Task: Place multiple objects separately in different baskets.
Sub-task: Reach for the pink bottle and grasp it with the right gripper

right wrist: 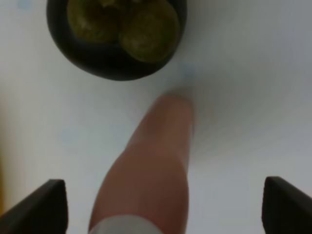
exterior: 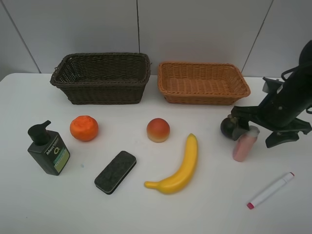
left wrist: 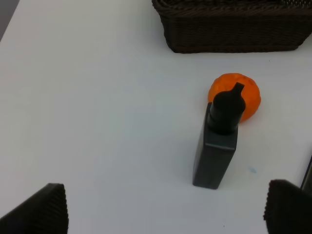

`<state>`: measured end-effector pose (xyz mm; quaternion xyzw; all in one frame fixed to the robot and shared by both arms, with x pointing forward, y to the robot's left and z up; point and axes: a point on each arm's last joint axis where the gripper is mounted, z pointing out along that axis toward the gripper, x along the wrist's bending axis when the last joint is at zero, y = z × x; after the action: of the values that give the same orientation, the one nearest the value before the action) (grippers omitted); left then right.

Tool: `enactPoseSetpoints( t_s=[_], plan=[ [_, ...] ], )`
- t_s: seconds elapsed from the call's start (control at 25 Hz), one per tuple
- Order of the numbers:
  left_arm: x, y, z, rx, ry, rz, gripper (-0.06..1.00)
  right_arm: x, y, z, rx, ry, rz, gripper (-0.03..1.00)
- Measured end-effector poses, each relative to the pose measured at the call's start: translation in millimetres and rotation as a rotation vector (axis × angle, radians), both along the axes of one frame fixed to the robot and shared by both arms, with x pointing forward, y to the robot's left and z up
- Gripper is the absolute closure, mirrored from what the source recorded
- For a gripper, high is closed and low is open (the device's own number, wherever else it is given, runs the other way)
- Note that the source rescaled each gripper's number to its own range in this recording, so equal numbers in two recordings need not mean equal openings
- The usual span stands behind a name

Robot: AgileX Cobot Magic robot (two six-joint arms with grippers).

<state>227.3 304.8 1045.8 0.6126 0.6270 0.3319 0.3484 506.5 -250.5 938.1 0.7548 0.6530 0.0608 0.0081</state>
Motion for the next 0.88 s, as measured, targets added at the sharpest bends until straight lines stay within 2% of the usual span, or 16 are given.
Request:
enactPoseSetpoints(
  t_s=[0.36, 0.72, 0.76, 0.8, 0.88],
  plan=[
    [0, 0, 0, 0.0, 0.0, 0.0, -0.05, 4, 13, -20, -0.008, 0.034, 0.042, -0.03],
    [0, 0, 0, 0.0, 0.0, 0.0, -0.05, 7, 14, -21, -0.007, 0.03, 0.041, -0.01],
    [0, 0, 0, 0.0, 0.0, 0.0, -0.05, 7, 14, -21, -0.007, 0.03, 0.041, 0.03],
    [0, 0, 0, 0.0, 0.0, 0.0, -0.05, 7, 14, -21, -0.007, 0.031, 0.041, 0.12],
    [0, 0, 0, 0.0, 0.0, 0.0, -0.05, 7, 14, -21, -0.007, 0.036, 0.033, 0.44]
  ],
)
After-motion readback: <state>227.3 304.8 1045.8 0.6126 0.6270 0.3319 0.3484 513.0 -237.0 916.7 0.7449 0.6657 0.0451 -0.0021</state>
